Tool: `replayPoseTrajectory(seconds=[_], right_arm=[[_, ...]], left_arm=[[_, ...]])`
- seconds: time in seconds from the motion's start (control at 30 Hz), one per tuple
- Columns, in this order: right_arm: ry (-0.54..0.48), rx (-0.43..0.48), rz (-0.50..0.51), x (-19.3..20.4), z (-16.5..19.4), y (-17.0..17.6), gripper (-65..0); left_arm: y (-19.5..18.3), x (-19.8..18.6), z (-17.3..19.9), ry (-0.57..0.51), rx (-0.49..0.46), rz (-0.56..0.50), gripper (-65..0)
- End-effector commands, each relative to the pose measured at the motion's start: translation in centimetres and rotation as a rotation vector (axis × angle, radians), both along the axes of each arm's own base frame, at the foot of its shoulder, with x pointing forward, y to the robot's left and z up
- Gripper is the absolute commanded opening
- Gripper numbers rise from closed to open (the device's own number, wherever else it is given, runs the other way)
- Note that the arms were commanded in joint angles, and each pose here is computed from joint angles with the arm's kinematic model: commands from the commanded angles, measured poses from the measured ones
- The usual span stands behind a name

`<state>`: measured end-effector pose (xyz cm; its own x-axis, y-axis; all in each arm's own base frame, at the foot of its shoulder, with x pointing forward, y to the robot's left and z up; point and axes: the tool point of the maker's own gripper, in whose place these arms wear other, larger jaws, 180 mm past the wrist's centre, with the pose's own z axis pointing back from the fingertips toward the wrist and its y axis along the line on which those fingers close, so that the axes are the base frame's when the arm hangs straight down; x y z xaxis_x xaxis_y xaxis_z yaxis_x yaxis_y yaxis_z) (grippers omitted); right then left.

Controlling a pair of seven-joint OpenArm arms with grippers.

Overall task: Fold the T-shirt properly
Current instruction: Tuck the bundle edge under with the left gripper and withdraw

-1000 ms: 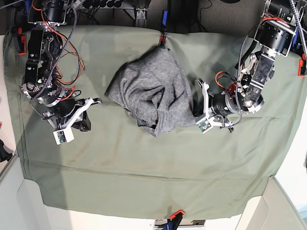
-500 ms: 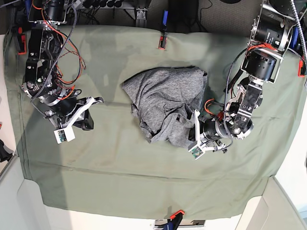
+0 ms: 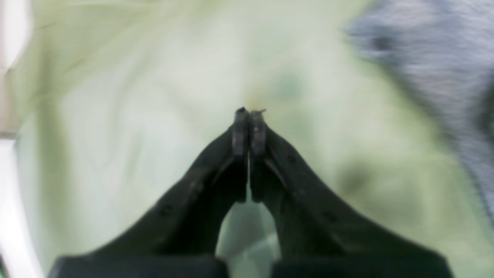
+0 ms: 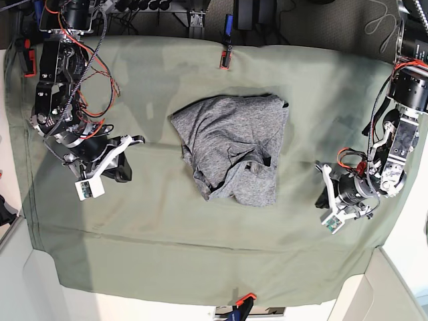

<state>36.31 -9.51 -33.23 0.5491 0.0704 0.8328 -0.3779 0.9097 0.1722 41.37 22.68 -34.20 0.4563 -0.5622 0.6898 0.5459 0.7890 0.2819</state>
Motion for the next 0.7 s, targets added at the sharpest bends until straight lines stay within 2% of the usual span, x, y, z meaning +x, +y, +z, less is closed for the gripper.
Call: replayPoseTrajectory(seconds=[0.0,0.23,0.37,0.5,0.67], right_arm=[[-0.067,0.021,-0.001,1.0,1.9,0.1,-65.0],[-0.058,0.011,0.001,0.9,1.6,0.0,-65.0],[-0.043,0.006,-0.001,0.8,1.0,-0.1,-65.0],[-0.013,-0.008,-0.007,0.7,-0.1,-0.4,-65.0],[0.001,-0.007,-0.007,0.4,-0.6,-0.4,-65.0]], left_arm=[[-0.5,0.6,3.2,-0.082,-0.025,-0.027,-62.9],[-10.1,-8.6,8.7,-0.221,-0.143,-0.26,-63.9],[-13.4,-12.5,7.9,-0.182,-0.21,-0.344,-63.9],[-14.0,-12.1,5.5,-0.146,-0.255,-0.306,-64.0],[-13.9,-10.8,1.4,-0.04,-0.329,-0.249,-63.9]])
